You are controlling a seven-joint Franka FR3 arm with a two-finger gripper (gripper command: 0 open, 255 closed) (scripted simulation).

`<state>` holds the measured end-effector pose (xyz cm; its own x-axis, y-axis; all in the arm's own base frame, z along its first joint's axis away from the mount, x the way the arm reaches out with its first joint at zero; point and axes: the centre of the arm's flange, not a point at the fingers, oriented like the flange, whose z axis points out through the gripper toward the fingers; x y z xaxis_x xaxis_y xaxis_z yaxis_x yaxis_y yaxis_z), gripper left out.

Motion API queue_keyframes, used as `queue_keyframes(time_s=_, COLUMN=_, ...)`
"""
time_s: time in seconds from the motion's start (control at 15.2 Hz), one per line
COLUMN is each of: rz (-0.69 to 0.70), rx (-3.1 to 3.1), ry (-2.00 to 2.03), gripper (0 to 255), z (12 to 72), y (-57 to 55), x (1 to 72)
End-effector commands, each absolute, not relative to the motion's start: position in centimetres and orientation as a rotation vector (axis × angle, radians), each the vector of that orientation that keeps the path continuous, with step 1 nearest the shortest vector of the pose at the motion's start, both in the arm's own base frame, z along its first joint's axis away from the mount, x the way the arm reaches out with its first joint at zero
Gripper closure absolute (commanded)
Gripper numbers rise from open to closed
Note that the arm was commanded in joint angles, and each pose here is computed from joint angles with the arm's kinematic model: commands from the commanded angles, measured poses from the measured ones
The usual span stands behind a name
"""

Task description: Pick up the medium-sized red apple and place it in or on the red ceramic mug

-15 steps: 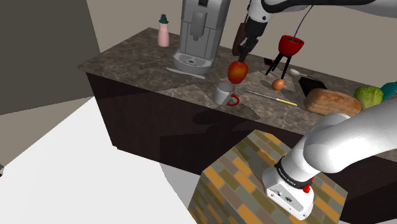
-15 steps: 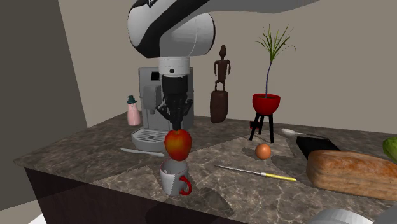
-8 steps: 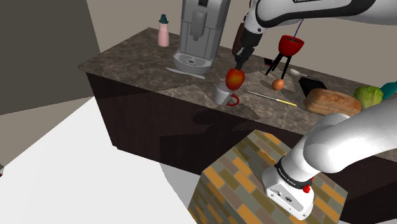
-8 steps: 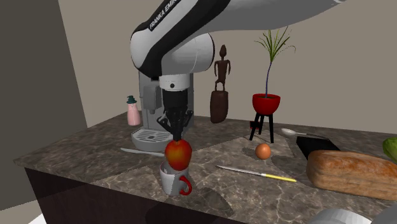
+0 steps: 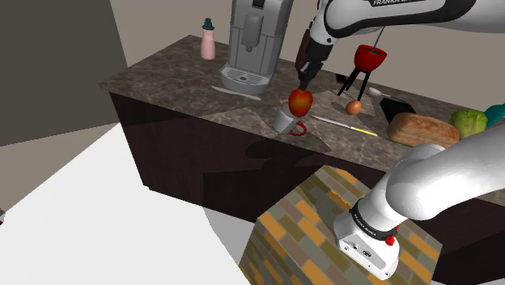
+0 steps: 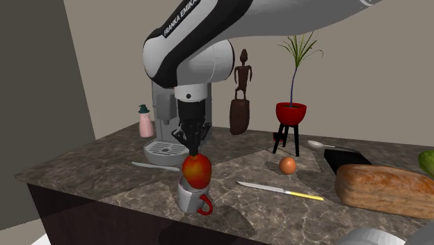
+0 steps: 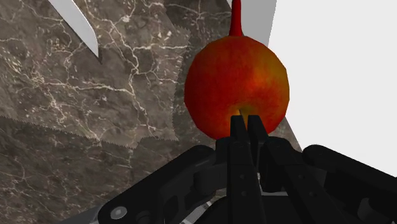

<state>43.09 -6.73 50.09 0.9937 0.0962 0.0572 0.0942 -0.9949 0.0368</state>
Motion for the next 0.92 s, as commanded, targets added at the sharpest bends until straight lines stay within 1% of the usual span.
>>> queue_keyframes(time_s=0.0, rz=0.091, rx=3.103, ry=0.148, gripper=0, z=50.1, y=-6.7, x=43.1)
queue_keyframes(time_s=0.33, rz=0.091, rx=3.103, ry=0.148, gripper=0, z=50.1, y=-6.7, x=43.1)
queue_keyframes(time_s=0.59, rz=0.091, rx=3.103, ry=0.148, gripper=0, z=55.1, y=-6.6, x=42.8)
queue_keyframes(time_s=0.86, rz=0.091, rx=3.103, ry=0.148, gripper=0, z=55.1, y=-6.6, x=42.8)
